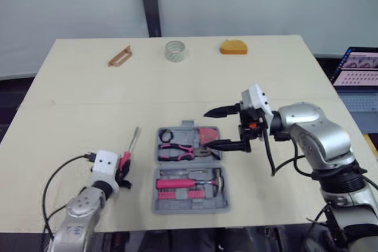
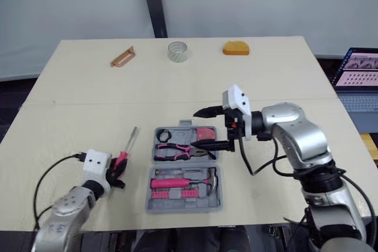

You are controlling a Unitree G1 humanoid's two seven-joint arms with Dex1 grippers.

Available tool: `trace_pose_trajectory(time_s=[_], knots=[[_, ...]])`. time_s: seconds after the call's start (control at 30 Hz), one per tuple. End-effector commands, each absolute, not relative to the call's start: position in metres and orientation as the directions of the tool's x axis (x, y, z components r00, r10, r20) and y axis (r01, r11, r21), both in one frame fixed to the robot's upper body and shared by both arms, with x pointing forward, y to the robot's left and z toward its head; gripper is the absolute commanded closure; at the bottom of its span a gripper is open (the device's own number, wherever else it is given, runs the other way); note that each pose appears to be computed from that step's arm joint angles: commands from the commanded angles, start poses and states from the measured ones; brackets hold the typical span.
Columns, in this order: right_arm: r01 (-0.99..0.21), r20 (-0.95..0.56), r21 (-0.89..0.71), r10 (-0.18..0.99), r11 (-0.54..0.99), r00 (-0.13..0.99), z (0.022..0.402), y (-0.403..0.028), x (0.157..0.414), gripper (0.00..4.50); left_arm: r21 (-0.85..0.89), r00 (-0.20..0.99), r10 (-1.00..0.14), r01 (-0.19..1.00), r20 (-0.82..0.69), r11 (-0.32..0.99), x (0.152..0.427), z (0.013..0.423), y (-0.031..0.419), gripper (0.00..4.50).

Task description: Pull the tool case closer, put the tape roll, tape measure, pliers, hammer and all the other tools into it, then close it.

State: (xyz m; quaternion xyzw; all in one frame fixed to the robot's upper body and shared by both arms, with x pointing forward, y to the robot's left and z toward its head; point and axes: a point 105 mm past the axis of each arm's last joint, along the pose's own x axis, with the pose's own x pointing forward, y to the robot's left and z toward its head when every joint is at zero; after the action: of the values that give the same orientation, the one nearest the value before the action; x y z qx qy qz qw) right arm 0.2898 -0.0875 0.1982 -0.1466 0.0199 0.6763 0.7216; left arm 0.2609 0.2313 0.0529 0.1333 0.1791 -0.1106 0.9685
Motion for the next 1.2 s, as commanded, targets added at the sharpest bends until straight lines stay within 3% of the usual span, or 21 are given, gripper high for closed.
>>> trace_pose_trajectory(time_s=[0.03,0.23,0.33,0.53,0.7,1.2], knots=[[-0.973,-0.233,-0.228,0.969,0.024,0.079,0.203,-0.097,0.286,0.00,0.323,0.902,-0.298,0.396,-0.314,0.860,0.267,0.094,0.233,3.84],[-0.978,-0.281,-0.209,0.956,0.018,0.078,0.189,-0.110,0.280,0.00,0.410,0.783,-0.517,0.622,-0.346,0.667,0.272,0.141,0.225,3.84],[-0.980,-0.331,-0.197,0.941,0.009,0.075,0.179,-0.118,0.274,0.00,0.414,0.643,-0.631,0.765,-0.434,0.494,0.267,0.148,0.204,3.84],[-0.984,-0.395,-0.180,0.917,-0.010,0.063,0.167,-0.132,0.258,0.00,0.286,0.398,-0.727,0.916,-0.560,0.282,0.249,0.143,0.175,3.84],[-0.987,-0.413,-0.162,0.908,0.001,0.069,0.162,-0.138,0.250,0.00,0.175,0.244,-0.740,0.969,-0.627,0.172,0.228,0.127,0.159,3.84],[-0.997,-0.444,-0.071,0.893,0.040,0.068,0.146,-0.148,0.221,0.00,0.048,0.099,-0.735,0.995,-0.670,0.090,0.195,0.096,0.134,3.84]])
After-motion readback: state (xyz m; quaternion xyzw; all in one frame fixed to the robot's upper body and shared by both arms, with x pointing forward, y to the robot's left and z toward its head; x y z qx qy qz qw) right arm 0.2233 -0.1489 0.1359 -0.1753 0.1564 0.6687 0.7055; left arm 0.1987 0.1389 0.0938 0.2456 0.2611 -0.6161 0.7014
